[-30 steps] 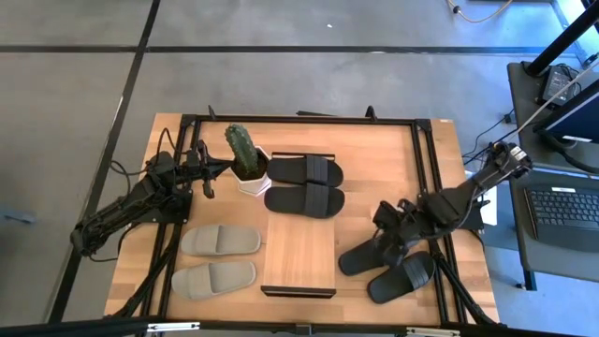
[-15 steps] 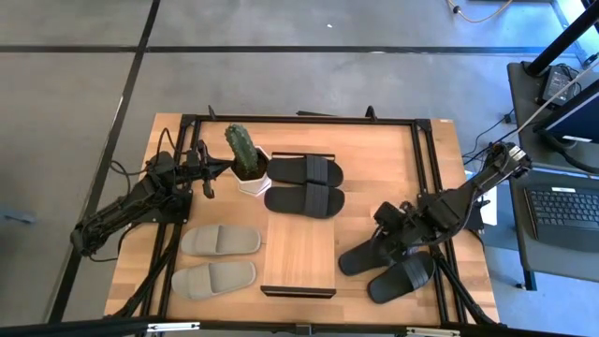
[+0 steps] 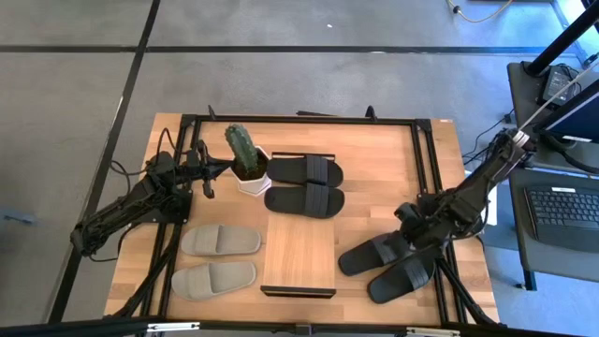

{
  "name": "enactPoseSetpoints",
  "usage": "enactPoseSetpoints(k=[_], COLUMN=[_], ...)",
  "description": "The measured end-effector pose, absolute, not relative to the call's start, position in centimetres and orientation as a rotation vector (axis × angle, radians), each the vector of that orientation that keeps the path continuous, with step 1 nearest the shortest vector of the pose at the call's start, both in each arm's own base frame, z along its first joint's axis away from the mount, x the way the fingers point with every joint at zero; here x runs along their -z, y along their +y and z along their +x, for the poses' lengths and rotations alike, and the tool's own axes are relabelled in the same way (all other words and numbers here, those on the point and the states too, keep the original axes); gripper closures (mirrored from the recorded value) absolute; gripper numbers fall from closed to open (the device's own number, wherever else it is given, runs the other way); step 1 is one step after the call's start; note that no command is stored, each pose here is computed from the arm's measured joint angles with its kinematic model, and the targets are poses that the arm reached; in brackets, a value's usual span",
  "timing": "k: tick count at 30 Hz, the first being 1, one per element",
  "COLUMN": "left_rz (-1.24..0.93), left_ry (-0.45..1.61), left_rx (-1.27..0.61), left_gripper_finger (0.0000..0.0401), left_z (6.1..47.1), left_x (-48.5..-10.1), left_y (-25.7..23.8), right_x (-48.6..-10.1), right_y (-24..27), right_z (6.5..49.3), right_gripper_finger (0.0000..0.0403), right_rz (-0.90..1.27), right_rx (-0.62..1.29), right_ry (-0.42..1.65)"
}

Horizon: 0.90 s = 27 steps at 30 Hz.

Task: Pick and place slides into the shelf
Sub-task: Put the black slide on the shelf

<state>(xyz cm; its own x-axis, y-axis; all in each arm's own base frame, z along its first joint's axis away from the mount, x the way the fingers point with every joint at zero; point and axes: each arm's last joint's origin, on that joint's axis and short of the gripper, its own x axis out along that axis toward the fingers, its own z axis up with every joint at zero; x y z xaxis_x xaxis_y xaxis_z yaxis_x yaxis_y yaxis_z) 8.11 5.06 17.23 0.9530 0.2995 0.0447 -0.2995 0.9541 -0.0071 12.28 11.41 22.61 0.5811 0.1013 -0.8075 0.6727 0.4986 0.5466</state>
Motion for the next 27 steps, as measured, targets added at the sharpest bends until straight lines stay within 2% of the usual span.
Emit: enactPoseSetpoints(k=[8,13,27], left_rz=[0.0,0.0,0.0], left_ry=[-0.045,-0.046,-0.046], left_rx=[-0.305,-0.304,-0.304], left_gripper_finger=[0.0401,0.0401,0.0401], left_z=[8.1,8.1,8.1], left_x=[-17.2,-17.2,-17.2], left_y=[5.1,5.1,5.1], right_x=[-18.5,-16.6,-16.2], right_y=[10.5,10.0,10.0], right_z=[10.7,10.0,10.0], right_gripper_finger=[0.0237,0.0237,0.0237], right_rz=[1.169,1.192,1.245], right_rx=[0.354,0.401,0.425], right_ry=[0.893,0.97,0.975])
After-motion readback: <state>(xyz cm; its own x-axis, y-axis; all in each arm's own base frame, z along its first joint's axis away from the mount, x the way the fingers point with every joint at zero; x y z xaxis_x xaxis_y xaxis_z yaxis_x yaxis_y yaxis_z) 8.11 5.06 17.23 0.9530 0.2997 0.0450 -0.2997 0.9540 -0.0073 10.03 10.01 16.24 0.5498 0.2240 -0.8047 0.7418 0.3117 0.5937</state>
